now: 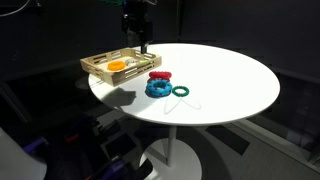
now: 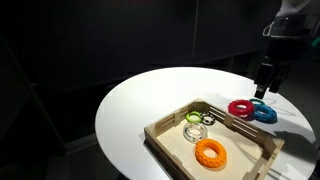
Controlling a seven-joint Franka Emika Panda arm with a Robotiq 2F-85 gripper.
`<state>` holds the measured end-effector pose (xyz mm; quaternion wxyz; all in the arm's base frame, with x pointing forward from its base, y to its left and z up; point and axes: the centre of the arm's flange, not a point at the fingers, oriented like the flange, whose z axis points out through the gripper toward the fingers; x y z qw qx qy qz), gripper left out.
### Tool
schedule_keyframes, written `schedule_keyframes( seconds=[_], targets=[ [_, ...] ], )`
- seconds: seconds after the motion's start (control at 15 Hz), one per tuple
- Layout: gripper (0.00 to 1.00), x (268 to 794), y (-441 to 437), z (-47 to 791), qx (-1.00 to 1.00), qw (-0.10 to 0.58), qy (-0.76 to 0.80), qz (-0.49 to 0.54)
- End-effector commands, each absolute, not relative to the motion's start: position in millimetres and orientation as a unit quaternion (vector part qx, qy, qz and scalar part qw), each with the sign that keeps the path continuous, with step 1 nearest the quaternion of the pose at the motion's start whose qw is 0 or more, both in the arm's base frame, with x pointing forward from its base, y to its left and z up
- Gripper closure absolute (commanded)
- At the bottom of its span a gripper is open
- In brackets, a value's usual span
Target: Pick up the red ring from the tray and put it on the table
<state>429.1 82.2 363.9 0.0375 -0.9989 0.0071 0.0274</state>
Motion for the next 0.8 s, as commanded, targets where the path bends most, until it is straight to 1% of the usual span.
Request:
schedule_keyframes(
  seconds=[0.0,0.47,0.73],
  targets=[
    [0.00,417,88,405,-0.999,0.024,-0.008,0.038],
    [0.00,403,92,452,-0.999,-0.007,-0.025,0.022],
    [0.00,403,93,445,-0.999,0.003,-0.029,0.018]
  ],
)
